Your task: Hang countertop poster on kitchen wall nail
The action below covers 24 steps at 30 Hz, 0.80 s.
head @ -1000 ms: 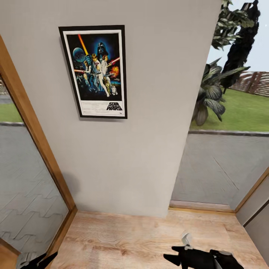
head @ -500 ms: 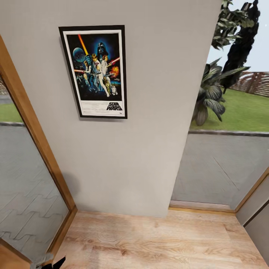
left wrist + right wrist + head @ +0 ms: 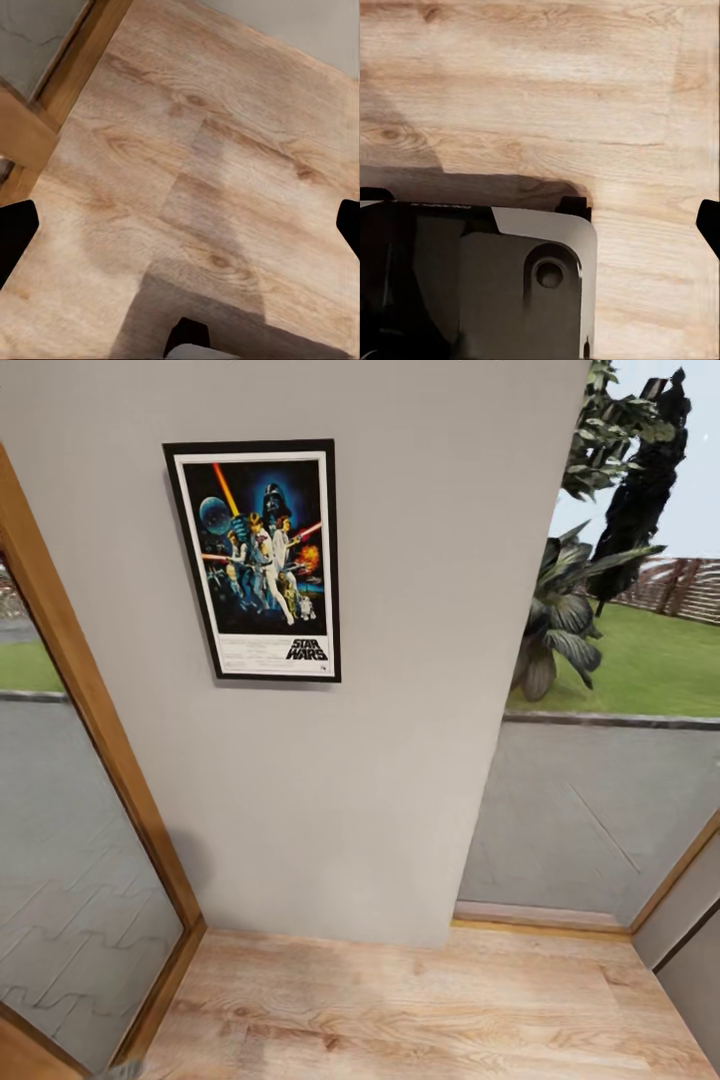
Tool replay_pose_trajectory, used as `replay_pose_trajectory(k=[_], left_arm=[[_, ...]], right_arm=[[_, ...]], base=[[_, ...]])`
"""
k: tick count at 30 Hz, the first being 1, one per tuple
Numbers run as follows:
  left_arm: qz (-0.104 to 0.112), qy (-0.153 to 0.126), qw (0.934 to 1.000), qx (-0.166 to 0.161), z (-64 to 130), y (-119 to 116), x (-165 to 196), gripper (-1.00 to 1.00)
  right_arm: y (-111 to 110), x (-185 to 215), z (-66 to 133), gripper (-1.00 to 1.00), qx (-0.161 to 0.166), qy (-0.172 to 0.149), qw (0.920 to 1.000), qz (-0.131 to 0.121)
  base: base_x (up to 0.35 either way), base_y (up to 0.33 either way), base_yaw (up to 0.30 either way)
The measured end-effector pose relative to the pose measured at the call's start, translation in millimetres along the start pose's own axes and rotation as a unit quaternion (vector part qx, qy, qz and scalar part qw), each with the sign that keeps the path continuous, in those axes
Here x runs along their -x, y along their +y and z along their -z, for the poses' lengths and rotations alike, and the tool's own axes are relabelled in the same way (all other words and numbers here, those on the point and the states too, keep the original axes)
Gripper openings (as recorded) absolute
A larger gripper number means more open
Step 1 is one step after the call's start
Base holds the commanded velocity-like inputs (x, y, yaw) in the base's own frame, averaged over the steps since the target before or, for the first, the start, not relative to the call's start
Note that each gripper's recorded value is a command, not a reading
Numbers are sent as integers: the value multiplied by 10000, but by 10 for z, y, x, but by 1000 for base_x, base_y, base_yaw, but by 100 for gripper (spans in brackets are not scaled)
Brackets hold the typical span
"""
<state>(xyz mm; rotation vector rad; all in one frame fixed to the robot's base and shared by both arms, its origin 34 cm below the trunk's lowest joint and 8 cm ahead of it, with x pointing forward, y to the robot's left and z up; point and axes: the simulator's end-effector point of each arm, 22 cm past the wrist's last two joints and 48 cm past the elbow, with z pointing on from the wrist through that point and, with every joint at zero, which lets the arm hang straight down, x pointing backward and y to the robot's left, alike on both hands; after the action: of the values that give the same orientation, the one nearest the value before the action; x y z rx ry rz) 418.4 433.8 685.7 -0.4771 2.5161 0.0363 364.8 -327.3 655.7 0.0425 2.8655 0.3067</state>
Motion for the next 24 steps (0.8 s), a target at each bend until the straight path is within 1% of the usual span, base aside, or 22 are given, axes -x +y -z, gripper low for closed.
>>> replay_pose_trajectory(k=[1, 3, 4, 6, 8, 12, 13, 16, 24], left_arm=[[-176, 124, 9997, 110, 35, 79, -143, 100], [-223, 136, 9996, 114, 44, 85, -159, 100], [-283, 192, 9993, 125, 65, 106, -231, 100], [-294, 207, 9993, 128, 78, 115, -257, 100], [-312, 228, 9992, 127, 92, 123, -290, 100], [-322, 232, 9991, 125, 108, 129, -310, 100], [-330, 266, 9990, 135, 127, 150, -363, 100], [-337, 300, 9989, 144, 153, 174, -424, 100], [-334, 274, 9990, 135, 174, 175, -424, 100]], right_arm=[[-111, 61, 4, 100, -266, -136, 9995, 52], [-145, 84, 11, 100, -348, -175, 9992, 62], [-218, 96, 19, 100, -527, -200, 9984, 71], [-239, 102, 21, 100, -617, -211, 9978, 72], [-337, 71, 30, 100, -915, -188, 9956, 59], [-431, 72, 57, 100, -1170, -198, 9929, 52], [-456, 72, 65, 100, -1239, -200, 9921, 50], [-455, 80, 68, 100, -1296, -215, 9913, 46], [-354, 118, 51, 100, -1264, -269, 9916, 40]], base=[[0, 0, 0], [0, 0, 28], [0, 0, 60], [0, 0, 72], [0, 0, 84], [0, 0, 89], [0, 0, 98], [0, 0, 104], [0, 0, 125]])
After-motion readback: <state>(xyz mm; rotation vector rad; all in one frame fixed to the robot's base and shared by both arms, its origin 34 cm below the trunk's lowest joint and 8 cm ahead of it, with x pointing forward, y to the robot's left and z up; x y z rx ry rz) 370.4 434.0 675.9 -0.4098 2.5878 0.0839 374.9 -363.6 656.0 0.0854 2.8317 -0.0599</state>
